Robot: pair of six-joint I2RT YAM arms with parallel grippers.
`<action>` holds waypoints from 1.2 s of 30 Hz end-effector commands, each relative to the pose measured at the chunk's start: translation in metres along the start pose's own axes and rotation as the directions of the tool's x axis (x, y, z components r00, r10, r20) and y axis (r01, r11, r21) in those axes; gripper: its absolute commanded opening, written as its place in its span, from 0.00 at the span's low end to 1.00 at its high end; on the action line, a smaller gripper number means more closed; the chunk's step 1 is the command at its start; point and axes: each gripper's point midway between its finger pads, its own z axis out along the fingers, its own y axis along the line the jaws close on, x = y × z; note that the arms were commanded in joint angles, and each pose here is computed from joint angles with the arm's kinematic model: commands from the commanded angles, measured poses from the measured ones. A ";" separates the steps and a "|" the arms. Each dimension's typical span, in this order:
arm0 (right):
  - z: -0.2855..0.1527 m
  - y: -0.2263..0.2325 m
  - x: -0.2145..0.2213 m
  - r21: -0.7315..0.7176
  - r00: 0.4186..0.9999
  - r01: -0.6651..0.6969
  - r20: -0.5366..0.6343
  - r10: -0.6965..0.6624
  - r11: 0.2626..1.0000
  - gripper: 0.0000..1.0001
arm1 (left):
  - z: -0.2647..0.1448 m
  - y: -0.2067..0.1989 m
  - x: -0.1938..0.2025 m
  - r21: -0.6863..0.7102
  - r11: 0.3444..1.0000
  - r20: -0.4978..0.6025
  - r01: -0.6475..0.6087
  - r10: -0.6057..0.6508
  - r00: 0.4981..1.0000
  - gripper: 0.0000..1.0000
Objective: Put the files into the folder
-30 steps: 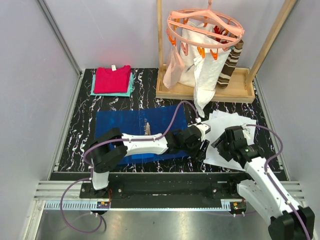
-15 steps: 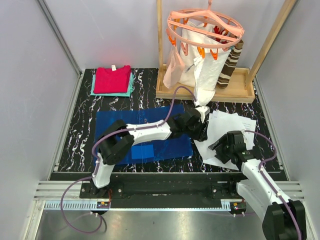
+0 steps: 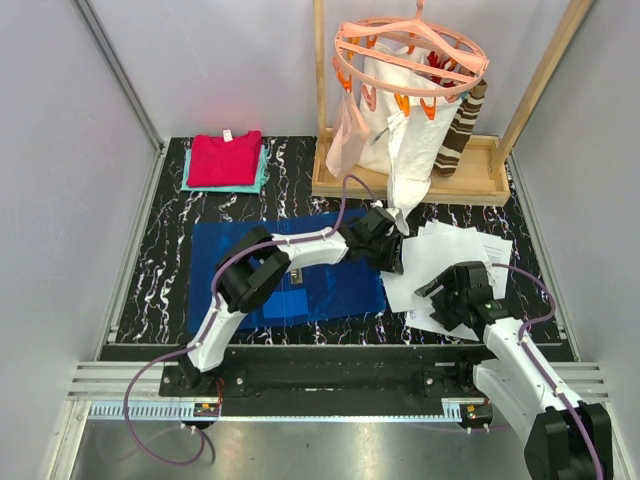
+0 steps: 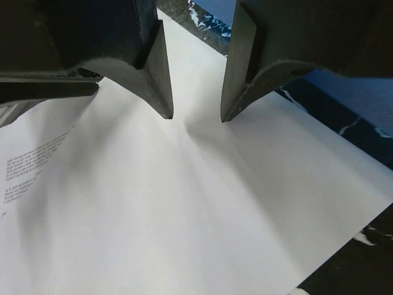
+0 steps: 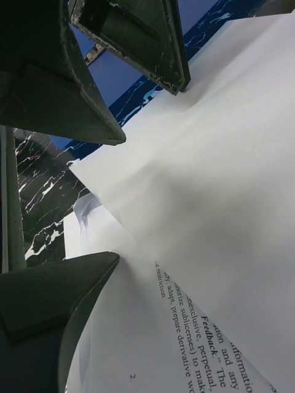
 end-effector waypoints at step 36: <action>-0.002 0.023 -0.009 -0.263 0.980 -0.156 0.080 0.183 0.952 0.96 | 0.027 0.015 0.055 0.028 0.988 -0.200 0.152 -0.143 0.969 0.38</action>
